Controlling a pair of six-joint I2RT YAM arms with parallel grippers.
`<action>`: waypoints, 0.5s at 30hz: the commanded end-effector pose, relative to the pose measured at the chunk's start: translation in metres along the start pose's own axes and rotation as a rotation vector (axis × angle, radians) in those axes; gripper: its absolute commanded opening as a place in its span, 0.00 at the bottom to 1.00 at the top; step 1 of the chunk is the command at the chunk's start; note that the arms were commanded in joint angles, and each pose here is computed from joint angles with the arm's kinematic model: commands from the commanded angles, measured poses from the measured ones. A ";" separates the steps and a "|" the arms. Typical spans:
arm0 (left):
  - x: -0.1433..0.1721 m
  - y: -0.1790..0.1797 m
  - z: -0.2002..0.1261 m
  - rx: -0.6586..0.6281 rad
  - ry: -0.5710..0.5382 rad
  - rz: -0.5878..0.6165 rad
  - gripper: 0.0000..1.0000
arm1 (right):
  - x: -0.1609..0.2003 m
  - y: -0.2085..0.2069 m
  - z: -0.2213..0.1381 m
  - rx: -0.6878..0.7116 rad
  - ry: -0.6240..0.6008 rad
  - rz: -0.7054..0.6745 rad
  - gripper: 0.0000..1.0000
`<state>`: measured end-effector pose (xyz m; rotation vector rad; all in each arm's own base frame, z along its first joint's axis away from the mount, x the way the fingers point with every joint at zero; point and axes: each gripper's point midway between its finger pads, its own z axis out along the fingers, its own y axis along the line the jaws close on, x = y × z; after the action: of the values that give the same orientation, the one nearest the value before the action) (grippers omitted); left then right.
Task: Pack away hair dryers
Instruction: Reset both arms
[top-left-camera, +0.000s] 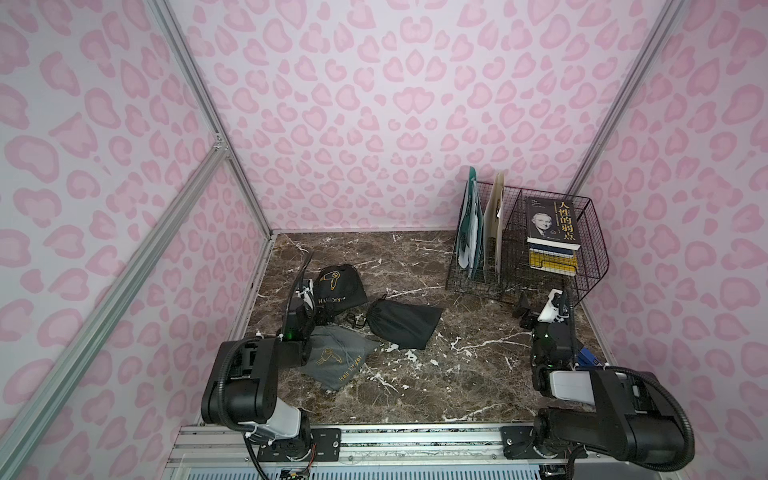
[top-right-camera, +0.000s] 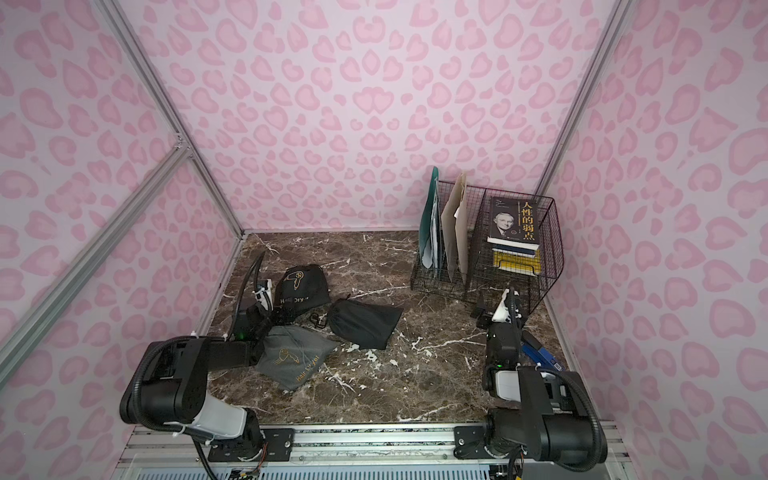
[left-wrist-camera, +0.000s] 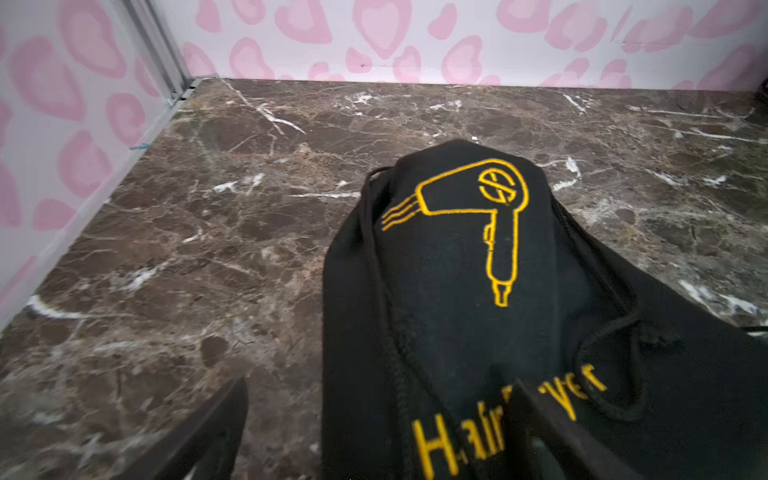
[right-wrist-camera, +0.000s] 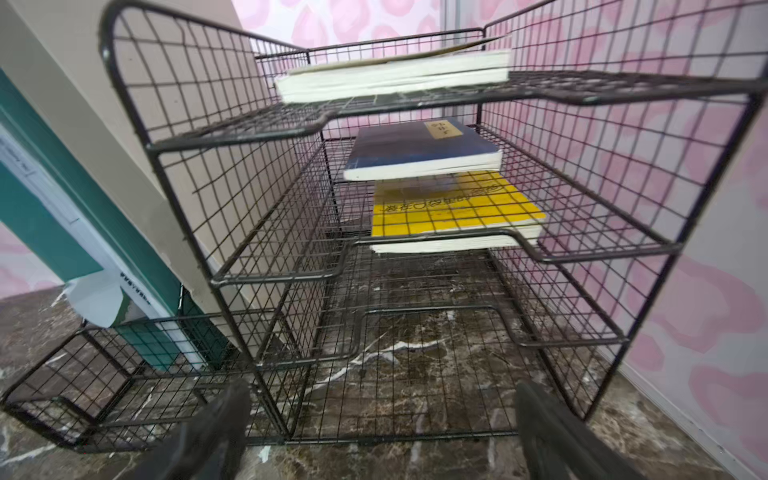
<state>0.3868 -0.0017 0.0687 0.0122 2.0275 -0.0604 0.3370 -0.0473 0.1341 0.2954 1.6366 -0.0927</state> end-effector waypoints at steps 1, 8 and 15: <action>-0.020 -0.001 -0.004 0.006 -0.108 0.005 0.99 | -0.012 0.014 0.008 -0.030 -0.060 -0.060 0.99; -0.021 -0.003 0.004 -0.012 -0.060 0.027 0.99 | -0.003 0.021 0.010 -0.014 -0.072 -0.104 1.00; -0.021 -0.006 0.008 -0.025 -0.046 0.052 0.99 | 0.000 0.023 0.021 0.024 -0.034 -0.121 1.00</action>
<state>0.3985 -0.0081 0.0812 0.0317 1.9888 -0.0280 0.3635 -0.0261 0.1351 0.1975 1.6227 -0.1746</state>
